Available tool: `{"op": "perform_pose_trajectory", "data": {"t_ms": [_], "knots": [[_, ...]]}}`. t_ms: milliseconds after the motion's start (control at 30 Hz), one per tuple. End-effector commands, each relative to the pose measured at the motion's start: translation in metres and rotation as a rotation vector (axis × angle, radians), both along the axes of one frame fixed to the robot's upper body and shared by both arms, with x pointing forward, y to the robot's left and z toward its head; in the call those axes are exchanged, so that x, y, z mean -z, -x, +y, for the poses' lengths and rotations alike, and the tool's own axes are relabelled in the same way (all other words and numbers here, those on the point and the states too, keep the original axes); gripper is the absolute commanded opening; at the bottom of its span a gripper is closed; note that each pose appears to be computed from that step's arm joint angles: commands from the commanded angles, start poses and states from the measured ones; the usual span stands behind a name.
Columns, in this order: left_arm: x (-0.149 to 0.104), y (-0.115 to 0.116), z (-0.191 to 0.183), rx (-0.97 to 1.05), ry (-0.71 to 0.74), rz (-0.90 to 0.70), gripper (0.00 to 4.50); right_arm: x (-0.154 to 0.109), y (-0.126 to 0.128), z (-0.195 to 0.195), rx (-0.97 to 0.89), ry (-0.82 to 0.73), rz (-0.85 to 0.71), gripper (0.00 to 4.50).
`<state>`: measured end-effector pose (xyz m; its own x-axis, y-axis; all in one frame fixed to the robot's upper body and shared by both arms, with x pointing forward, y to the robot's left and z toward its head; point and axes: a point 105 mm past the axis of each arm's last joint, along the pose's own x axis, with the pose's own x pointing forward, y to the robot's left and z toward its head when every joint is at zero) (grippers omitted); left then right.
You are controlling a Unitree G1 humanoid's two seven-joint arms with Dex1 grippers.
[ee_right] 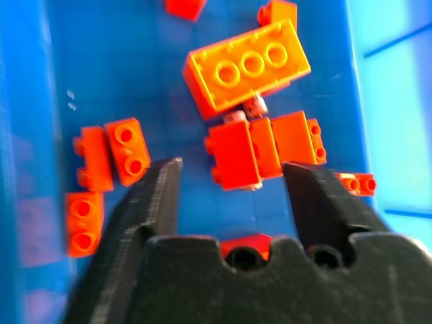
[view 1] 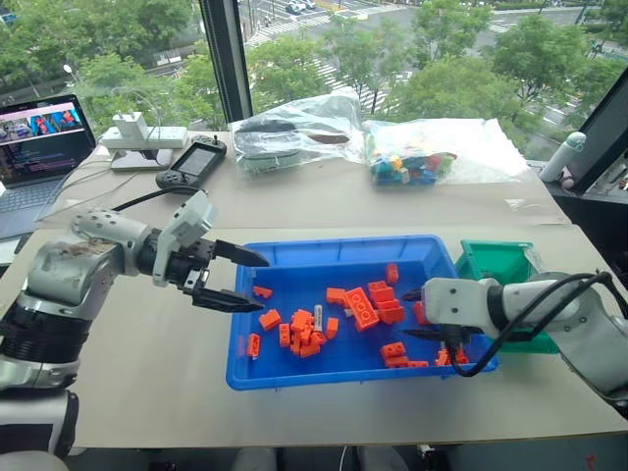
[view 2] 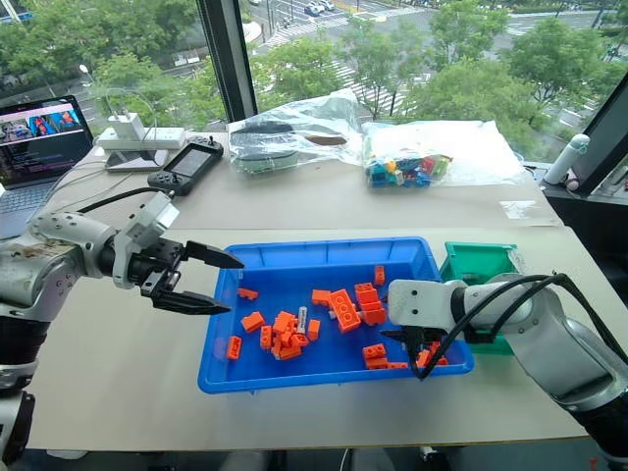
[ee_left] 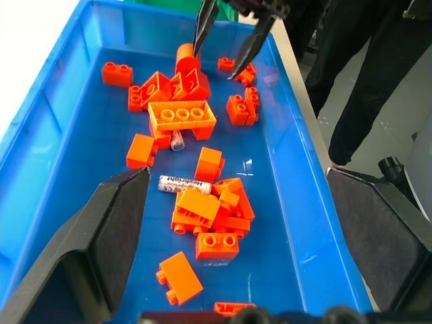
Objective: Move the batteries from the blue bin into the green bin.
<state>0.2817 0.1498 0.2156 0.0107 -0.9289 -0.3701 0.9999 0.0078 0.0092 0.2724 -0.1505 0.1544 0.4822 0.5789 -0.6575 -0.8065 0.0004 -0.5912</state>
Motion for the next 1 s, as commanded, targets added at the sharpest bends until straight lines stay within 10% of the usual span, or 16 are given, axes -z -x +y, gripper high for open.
{"op": "perform_pose_trajectory", "data": {"t_ms": [33,567,667,1000], "knots": [[-0.01,0.0,0.001,0.01,0.002,-0.052,4.5,-0.003,0.0,0.004,-0.044,0.012,-0.047,2.45],[-0.008,0.006,0.006,-0.013,-0.003,-0.053,4.5,0.026,-0.018,0.008,-0.072,0.066,-0.083,1.95],[-0.008,0.003,0.006,-0.023,0.002,-0.058,4.5,0.014,-0.022,0.007,-0.066,0.057,-0.127,1.12],[-0.004,-0.002,0.0,0.0,0.013,-0.065,4.5,-0.038,-0.027,-0.016,-0.007,0.074,-0.237,1.05]]}}
